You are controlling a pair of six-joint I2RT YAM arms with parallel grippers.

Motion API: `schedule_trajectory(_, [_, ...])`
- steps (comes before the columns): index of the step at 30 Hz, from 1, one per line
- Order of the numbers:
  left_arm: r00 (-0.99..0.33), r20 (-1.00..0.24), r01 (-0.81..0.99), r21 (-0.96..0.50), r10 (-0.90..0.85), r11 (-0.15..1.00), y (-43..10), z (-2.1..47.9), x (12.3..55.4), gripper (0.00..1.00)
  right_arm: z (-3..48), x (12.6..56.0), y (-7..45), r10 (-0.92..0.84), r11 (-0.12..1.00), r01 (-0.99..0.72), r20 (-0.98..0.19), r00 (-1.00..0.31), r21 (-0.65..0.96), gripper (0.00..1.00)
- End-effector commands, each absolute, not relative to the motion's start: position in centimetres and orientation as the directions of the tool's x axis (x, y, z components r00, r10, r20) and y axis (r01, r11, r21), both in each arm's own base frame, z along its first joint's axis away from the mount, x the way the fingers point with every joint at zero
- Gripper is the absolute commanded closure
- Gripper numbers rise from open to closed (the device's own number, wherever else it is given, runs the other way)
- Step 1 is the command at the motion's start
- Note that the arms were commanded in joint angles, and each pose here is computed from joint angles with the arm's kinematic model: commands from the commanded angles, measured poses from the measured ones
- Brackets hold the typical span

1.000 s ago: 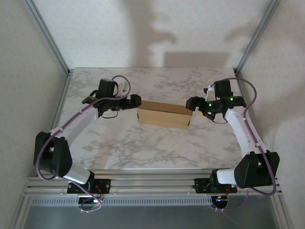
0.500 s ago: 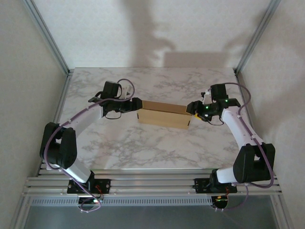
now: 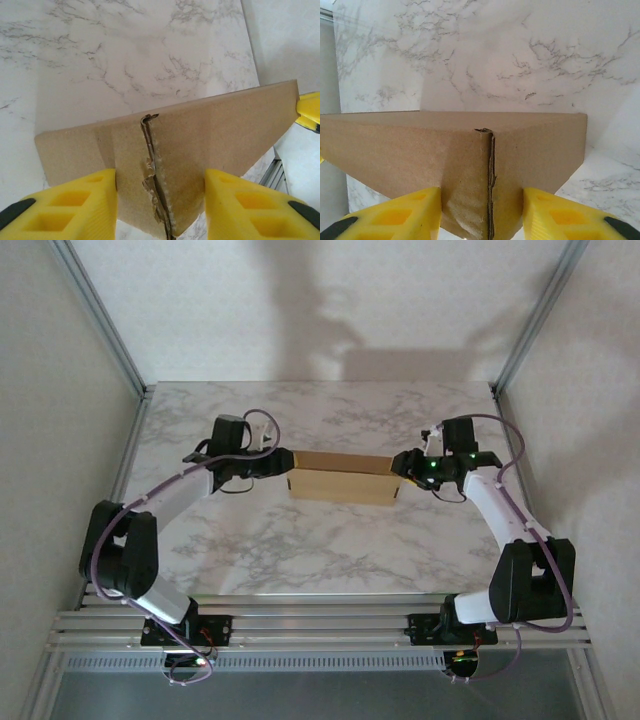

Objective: Fold the paper box

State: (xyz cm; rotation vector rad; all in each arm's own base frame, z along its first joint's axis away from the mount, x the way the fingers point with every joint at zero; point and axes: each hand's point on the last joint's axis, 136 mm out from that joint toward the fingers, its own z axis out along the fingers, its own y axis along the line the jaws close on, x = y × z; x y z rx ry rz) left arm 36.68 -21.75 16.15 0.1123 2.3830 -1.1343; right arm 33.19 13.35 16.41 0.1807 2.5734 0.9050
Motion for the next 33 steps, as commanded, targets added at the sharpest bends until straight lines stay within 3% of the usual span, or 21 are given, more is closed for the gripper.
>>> schedule_trajectory(1, [-0.843, -0.527, 0.378, -0.72, -0.105, 0.583, -23.0, 18.6, 34.4, 0.58, 16.3, 31.4, 15.0, 0.19, 0.776, -0.09, -0.367, -0.91, 0.625, 0.58])
schedule_trajectory(12, [-0.759, -0.629, 0.433, -0.682, -0.17, 0.59, -22.7, 18.0, 29.3, 0.56, 15.6, 27.8, 16.0, 0.143, 0.771, -0.274, -0.576, -0.805, 0.575, 0.56])
schedule_trajectory(19, [-0.762, -0.614, 0.399, -0.694, -0.203, 0.599, -22.0, 15.5, 27.0, 0.49, 13.9, 26.1, 16.0, 0.126, 0.769, -0.286, -0.573, -0.81, 0.573, 0.53])
schedule_trajectory(25, [-0.779, -0.58, 0.353, -0.718, -0.237, 0.599, -21.4, 13.9, 25.7, 0.42, 13.5, 24.4, 15.9, 0.138, 0.758, -0.286, -0.572, -0.808, 0.587, 0.4])
schedule_trajectory(28, [-0.788, -0.56, 0.322, -0.73, -0.258, 0.603, -21.0, 13.3, 25.3, 0.33, 13.6, 23.9, 15.6, 0.15, 0.761, -0.275, -0.572, -0.806, 0.587, 0.33])
schedule_trajectory(33, [-0.797, -0.523, 0.255, -0.745, -0.303, 0.616, -20.3, 12.7, 25.2, 0.03, 12.8, 23.5, 15.0, 0.169, 0.781, -0.218, -0.534, -0.829, 0.585, 0.18])
